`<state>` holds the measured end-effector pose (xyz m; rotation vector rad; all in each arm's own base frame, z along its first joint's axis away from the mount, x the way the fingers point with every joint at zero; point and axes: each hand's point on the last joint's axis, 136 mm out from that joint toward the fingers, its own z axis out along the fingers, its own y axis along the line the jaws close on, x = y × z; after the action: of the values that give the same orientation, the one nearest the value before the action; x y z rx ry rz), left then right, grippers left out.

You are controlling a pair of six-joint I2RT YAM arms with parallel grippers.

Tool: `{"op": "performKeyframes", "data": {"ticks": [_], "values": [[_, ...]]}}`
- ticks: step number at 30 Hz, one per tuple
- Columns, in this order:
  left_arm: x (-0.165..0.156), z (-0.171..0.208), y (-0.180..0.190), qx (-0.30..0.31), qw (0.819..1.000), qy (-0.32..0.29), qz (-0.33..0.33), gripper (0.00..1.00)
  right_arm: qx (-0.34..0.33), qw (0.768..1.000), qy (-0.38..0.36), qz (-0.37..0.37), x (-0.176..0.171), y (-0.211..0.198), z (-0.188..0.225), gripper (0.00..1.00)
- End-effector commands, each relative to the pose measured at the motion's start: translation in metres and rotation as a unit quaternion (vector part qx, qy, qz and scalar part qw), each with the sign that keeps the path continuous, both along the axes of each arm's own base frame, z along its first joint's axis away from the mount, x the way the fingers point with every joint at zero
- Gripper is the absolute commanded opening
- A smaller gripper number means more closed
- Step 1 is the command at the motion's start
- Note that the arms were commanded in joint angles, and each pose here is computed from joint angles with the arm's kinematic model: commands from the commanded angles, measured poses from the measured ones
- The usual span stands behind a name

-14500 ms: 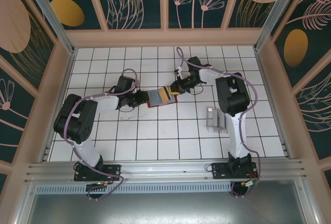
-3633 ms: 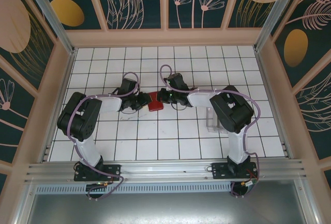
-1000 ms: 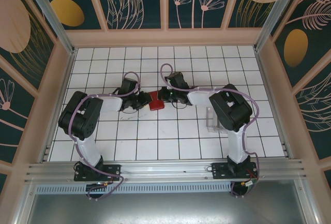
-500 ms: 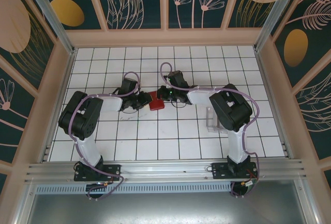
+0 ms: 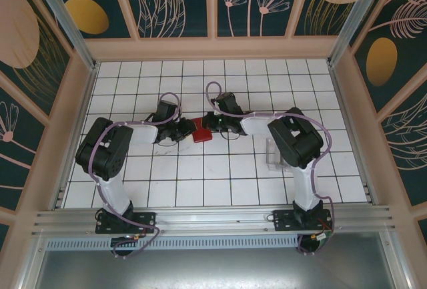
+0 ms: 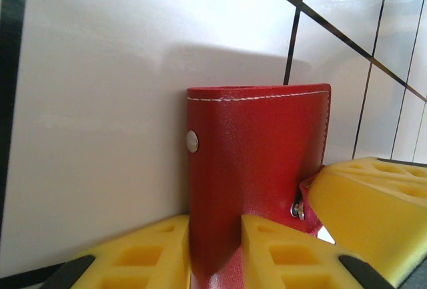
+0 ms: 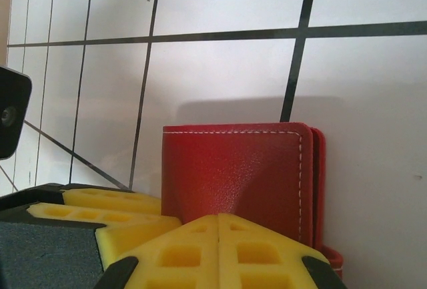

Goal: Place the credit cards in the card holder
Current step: Close the button on the card holder.

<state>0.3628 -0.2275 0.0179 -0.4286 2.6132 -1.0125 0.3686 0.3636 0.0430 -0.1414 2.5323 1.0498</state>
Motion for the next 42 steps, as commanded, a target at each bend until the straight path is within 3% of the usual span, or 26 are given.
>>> {"op": "performKeyframes", "data": {"ticks": [1, 9, 17, 25, 32, 42], "values": [[-0.021, -0.041, 0.002, 0.027, 0.999, 0.048, -0.002, 0.26, -0.008, 1.000, 0.015, 0.000, -0.004, -0.001, -0.015, 0.00], [-0.021, -0.040, 0.002, 0.025, 0.999, 0.047, -0.002, 0.26, -0.022, 1.000, 0.015, -0.001, -0.012, -0.006, -0.025, 0.00], [-0.023, -0.041, 0.003, 0.022, 0.999, 0.048, 0.001, 0.26, -0.095, 0.995, -0.008, 0.003, -0.032, -0.025, -0.054, 0.00], [-0.023, -0.040, 0.003, 0.020, 0.999, 0.047, 0.005, 0.26, -0.118, 0.991, -0.070, 0.012, -0.049, -0.043, -0.069, 0.00], [-0.023, -0.038, 0.003, 0.016, 0.999, 0.047, 0.003, 0.26, -0.159, 0.977, -0.121, 0.076, -0.070, -0.041, -0.092, 0.00], [-0.019, -0.022, 0.015, -0.006, 0.999, 0.032, 0.026, 0.26, -0.232, 0.952, -0.169, 0.102, -0.081, -0.064, -0.118, 0.00]]}}
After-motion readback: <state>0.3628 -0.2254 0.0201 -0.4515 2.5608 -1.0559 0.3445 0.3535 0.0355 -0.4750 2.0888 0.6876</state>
